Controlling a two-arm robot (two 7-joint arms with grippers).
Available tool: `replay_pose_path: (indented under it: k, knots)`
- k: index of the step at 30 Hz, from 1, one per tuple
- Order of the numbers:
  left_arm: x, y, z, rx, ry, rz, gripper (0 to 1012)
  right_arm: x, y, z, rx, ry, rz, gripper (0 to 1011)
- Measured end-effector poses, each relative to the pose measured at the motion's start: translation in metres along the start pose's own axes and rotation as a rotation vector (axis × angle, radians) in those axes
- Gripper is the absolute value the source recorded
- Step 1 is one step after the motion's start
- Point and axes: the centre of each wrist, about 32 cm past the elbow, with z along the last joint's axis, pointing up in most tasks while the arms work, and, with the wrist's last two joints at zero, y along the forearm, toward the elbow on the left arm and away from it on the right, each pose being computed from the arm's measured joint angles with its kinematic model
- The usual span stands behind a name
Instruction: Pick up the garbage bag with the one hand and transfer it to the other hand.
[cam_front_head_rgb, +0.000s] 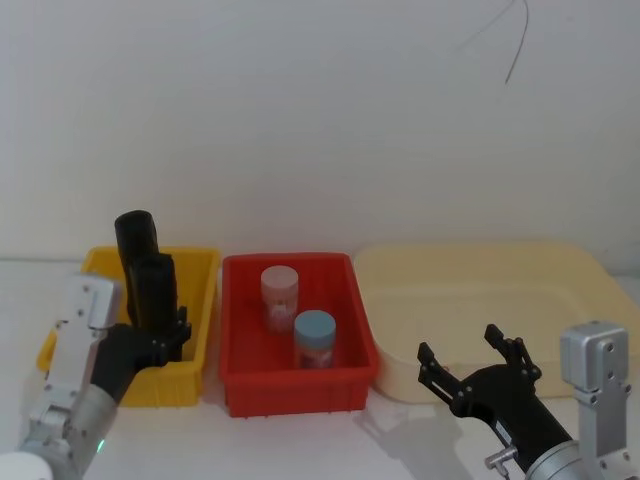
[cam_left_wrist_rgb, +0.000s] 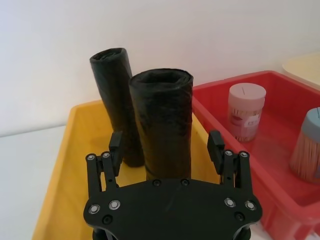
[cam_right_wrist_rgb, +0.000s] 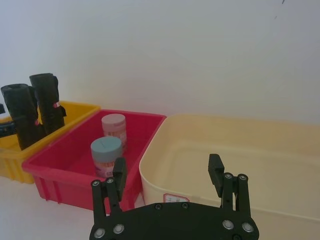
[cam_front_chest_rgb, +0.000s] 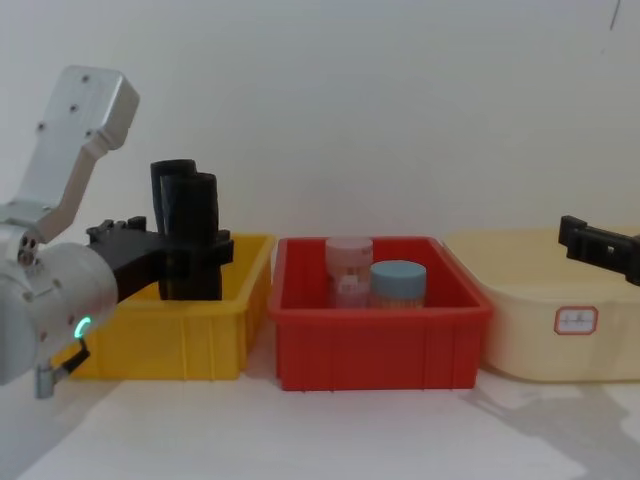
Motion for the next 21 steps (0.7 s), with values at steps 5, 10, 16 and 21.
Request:
replay_pose_path:
  k: [5,10,16,21]
  knots:
    - [0.0013,-0.0097,-0.0009,0.001,0.003,-0.010,1001,0.000,0.000,0.000,0.000,0.000,0.000,999]
    - [0.0026,-0.0207,0.0002,-0.001,0.007,-0.015,1001,0.000,0.000,0.000,0.000,0.000,0.000,1000]
    - [0.0052,-0.0327,0.0027,0.003,0.019,-0.013,926,0.000,0.000,0.000,0.000,0.000,0.000,1000]
    - [0.0069,-0.0402,0.0055,0.001,0.028,-0.015,778,0.000,0.000,0.000,0.000,0.000,0.000,1000]
